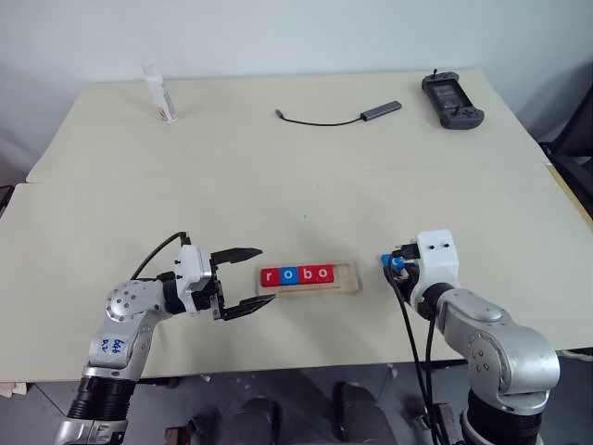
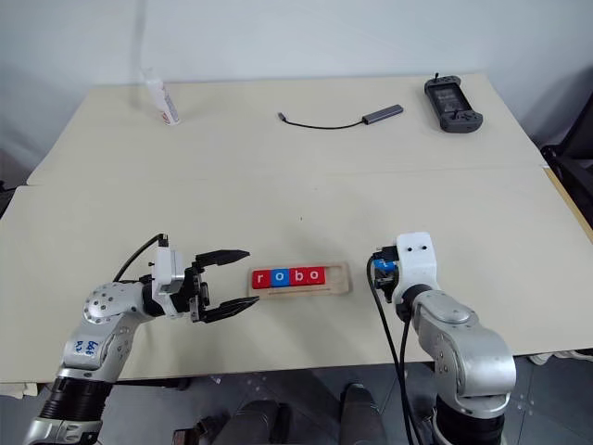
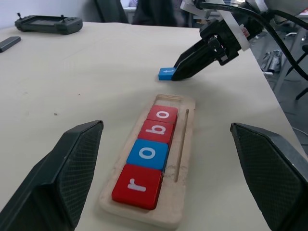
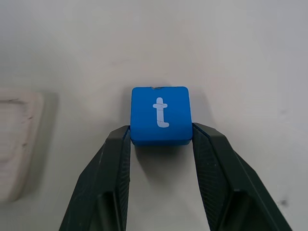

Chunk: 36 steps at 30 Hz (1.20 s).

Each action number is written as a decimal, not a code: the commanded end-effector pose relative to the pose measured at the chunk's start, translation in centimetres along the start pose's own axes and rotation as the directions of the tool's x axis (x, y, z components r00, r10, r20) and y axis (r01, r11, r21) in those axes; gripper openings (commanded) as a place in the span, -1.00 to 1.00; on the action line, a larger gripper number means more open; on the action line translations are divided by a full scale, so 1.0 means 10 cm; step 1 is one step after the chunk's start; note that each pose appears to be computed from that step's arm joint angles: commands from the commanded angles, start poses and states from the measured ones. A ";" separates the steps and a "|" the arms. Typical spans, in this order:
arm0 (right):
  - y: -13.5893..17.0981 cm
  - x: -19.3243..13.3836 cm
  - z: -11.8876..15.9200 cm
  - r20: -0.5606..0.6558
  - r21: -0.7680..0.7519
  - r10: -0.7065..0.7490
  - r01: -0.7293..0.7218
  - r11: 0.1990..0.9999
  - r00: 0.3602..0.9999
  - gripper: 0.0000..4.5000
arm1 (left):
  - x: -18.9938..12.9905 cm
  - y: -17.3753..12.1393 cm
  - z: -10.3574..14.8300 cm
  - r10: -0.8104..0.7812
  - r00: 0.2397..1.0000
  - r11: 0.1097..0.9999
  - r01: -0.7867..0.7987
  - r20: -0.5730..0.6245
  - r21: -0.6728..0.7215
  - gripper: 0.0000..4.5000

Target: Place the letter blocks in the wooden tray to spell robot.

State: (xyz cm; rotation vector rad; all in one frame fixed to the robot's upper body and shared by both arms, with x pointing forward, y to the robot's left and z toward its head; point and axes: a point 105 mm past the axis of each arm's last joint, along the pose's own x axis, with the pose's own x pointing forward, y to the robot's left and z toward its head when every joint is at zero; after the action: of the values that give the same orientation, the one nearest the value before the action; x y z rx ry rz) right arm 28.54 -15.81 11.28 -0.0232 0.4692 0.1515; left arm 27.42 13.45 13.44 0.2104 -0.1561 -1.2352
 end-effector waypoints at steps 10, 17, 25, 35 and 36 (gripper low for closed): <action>-0.05 -0.25 0.23 -0.070 -0.418 0.482 -0.465 0.781 0.873 0.82 | -0.08 0.05 -0.01 0.022 1.000 1.000 -0.022 0.010 0.015 1.00; -0.46 -0.10 0.28 -0.266 -0.689 0.629 -0.601 0.406 0.730 0.82 | -0.11 0.06 -0.01 0.020 1.000 0.999 -0.020 0.009 0.035 1.00; -0.62 0.28 0.30 -0.352 -0.680 0.623 -0.648 0.343 0.699 0.82 | -0.11 0.01 0.02 0.008 1.000 0.999 -0.008 0.012 0.048 1.00; -0.50 0.37 0.29 -0.379 -0.665 0.671 -0.692 0.282 0.638 -0.05 | -0.10 -0.12 0.05 -0.031 0.999 0.998 0.030 0.010 0.049 1.00; -0.50 0.37 0.30 -0.375 -0.667 0.675 -0.690 0.279 0.636 -0.21 | -0.10 -0.12 0.05 -0.032 0.999 0.998 0.031 0.011 0.049 1.00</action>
State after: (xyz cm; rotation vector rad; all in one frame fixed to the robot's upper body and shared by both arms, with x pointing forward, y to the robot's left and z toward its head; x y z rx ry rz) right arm 33.76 -20.22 12.34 -0.6921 0.3704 1.2524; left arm 26.43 14.09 12.95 0.2328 -0.1656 -1.2462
